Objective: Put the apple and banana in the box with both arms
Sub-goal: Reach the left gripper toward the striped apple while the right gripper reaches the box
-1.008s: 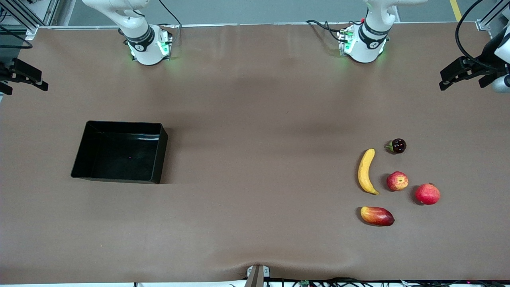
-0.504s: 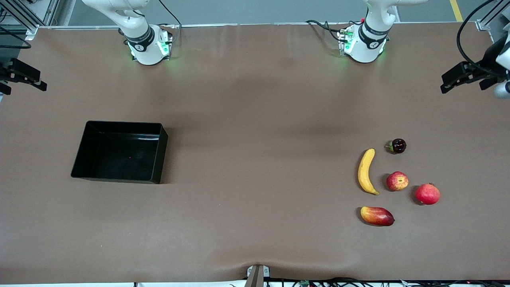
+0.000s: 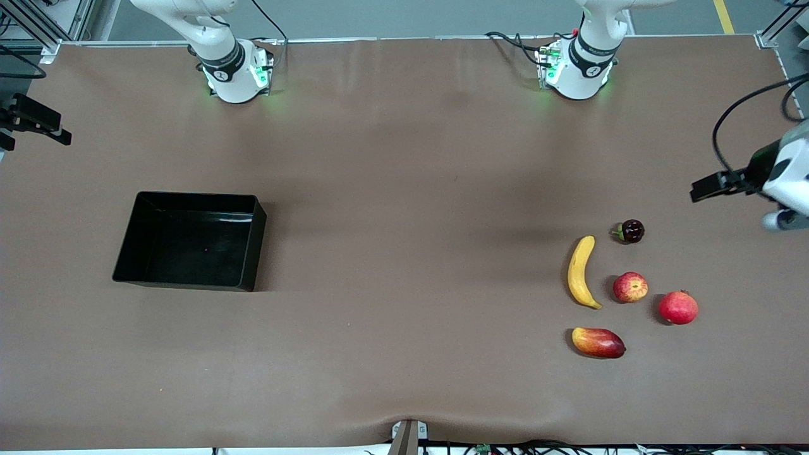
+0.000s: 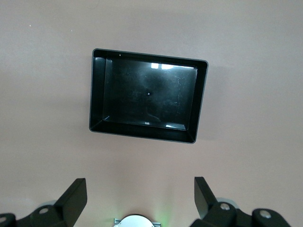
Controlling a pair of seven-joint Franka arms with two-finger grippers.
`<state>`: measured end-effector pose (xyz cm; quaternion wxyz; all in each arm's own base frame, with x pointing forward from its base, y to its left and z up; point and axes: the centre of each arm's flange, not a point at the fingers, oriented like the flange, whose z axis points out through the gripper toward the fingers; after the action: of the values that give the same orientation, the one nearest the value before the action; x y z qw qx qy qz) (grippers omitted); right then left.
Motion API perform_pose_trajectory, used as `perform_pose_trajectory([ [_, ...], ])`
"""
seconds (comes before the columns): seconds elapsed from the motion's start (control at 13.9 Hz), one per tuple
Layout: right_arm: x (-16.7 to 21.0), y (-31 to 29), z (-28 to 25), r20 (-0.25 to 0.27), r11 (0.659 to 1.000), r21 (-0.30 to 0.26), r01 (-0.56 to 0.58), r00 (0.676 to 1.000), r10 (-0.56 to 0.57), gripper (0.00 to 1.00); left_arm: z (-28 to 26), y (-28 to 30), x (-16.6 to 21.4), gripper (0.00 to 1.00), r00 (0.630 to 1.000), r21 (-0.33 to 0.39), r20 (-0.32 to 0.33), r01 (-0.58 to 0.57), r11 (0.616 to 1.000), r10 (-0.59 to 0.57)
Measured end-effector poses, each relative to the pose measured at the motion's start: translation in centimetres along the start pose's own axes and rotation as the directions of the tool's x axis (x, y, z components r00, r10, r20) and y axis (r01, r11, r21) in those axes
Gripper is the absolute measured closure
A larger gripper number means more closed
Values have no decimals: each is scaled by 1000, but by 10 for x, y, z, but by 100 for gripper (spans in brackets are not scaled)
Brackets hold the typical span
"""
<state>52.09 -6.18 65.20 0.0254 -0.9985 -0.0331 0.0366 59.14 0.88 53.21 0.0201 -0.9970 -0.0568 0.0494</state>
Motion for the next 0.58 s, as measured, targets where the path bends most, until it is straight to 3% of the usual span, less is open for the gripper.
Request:
perform_pose_trajectory([
  [0.29, 3, 11, 6, 10, 1000, 1, -19, 1000, 19, 0, 73, 4, 15, 0, 995, 6, -97, -13, 1000, 14],
  [0.58, 49, 47, 81, 132, 996, -63, -55, 989, 63, 0, 145, -22, 40, 0, 983, -8, -180, 23, 1000, -24],
])
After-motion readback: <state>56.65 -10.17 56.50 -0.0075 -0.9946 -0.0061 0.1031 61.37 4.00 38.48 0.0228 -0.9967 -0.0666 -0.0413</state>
